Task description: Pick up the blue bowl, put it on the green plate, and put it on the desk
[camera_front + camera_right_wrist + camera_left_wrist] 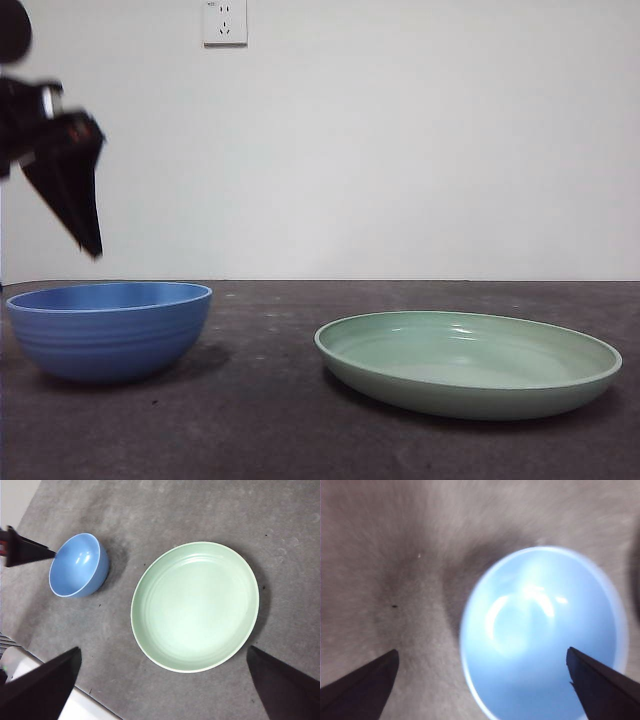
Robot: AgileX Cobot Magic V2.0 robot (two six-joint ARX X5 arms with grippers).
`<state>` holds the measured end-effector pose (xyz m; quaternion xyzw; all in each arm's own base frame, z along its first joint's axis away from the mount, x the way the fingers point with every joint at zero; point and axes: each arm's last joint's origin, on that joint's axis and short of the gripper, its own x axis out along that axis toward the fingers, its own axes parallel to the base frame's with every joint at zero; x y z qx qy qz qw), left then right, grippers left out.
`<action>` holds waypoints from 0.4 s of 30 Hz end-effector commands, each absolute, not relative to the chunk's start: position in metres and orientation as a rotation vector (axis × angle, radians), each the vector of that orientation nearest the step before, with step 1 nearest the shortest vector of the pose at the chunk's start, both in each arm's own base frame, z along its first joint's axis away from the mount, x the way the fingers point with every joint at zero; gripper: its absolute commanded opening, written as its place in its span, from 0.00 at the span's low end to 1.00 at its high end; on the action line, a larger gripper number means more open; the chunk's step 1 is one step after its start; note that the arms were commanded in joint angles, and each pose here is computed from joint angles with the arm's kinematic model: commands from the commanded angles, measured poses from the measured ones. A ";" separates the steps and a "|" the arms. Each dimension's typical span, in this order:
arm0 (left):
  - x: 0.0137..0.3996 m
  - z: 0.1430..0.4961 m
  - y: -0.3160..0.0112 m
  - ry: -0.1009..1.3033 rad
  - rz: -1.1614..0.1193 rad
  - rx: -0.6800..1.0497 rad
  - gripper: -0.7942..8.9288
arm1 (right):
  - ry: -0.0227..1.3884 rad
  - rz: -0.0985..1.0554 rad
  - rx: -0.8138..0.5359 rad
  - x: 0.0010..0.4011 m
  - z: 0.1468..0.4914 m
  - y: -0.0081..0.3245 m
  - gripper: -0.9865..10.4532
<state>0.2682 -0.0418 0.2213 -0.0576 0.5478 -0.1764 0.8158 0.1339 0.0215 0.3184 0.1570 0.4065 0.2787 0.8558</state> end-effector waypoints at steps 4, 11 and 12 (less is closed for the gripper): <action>0.289 0.200 -0.044 1.208 -0.353 -0.150 0.81 | 0.837 0.597 0.315 0.135 0.323 0.022 0.62; 0.294 0.187 -0.045 1.253 -0.339 -0.166 0.49 | 0.836 0.599 0.312 0.135 0.323 0.022 0.62; 0.294 0.187 -0.045 1.252 -0.339 -0.166 0.43 | 0.836 0.599 0.312 0.135 0.323 0.022 0.62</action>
